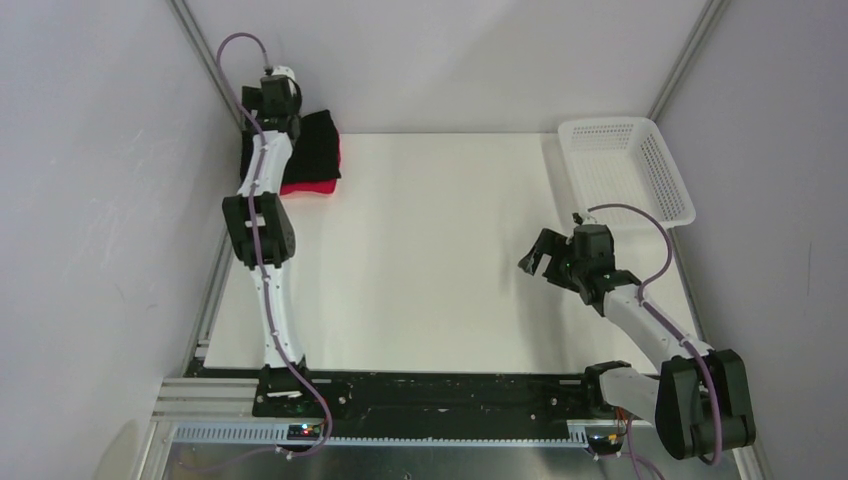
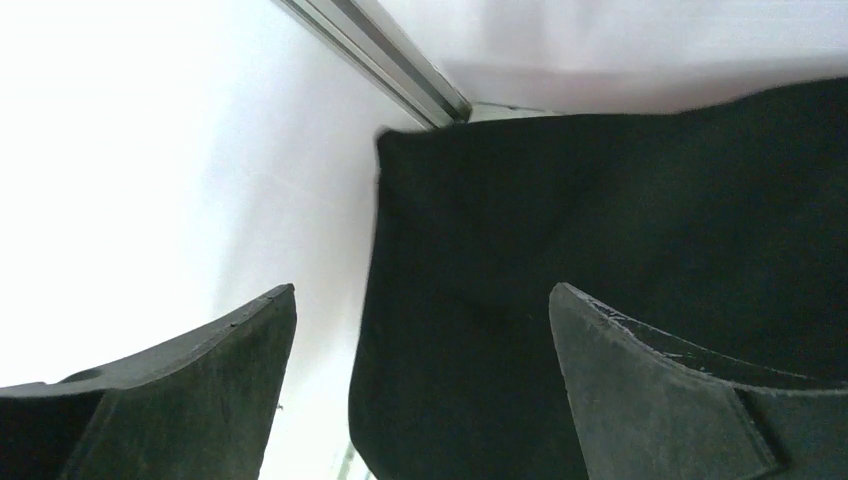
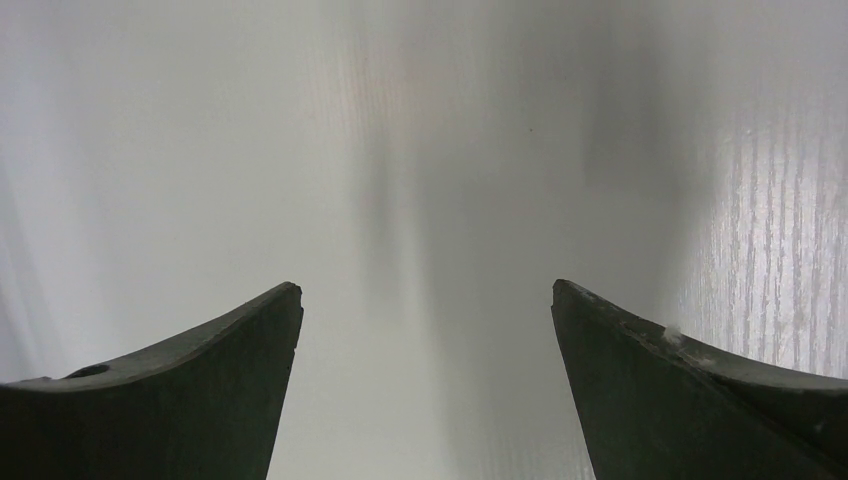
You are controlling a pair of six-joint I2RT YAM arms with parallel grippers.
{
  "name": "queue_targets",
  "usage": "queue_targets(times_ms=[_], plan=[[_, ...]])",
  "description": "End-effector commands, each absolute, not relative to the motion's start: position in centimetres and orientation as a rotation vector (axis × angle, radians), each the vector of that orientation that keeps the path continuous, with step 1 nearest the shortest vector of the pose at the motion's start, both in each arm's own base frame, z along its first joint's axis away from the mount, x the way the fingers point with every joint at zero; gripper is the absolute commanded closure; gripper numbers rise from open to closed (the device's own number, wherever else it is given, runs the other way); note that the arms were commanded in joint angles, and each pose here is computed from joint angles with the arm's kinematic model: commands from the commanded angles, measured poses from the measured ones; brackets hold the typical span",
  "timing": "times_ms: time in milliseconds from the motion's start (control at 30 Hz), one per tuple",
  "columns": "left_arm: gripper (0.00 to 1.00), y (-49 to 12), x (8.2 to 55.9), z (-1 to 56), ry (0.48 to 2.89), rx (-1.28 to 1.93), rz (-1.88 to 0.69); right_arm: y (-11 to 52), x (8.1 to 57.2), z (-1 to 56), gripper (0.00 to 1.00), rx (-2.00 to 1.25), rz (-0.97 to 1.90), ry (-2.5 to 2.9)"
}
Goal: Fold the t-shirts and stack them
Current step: Put the neatly folded tshirt into the corner of the board with the left arm, then reset both arms
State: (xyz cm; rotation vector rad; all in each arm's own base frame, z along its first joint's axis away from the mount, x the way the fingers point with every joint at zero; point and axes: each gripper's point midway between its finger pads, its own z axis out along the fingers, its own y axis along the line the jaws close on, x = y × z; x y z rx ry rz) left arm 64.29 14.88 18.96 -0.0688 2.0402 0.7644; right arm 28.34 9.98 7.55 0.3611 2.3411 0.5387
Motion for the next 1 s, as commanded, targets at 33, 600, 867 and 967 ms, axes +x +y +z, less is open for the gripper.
queue_targets(times_ms=[33, 600, 867, 967], plan=[[0.00, 12.2, 61.9, 26.8, 1.893, -0.229, 0.536, 9.9, 29.2, 11.1, 0.01, 0.333, 0.545, 2.245], [0.00, -7.8, 37.6, 26.0, 1.705, -0.388, -0.343, 7.9, 22.2, 13.9, 0.01, 0.425, 0.582, 1.988], [0.00, -8.0, 26.9, 17.2, 1.820, -0.386, -0.390, 5.9, 21.7, 13.4, 0.00, 0.547, 0.522, 1.908], [0.00, -7.2, 24.9, 16.4, 1.810, -0.406, -0.410, 5.6, 21.8, 13.0, 0.01, 0.574, 0.504, 1.914]])
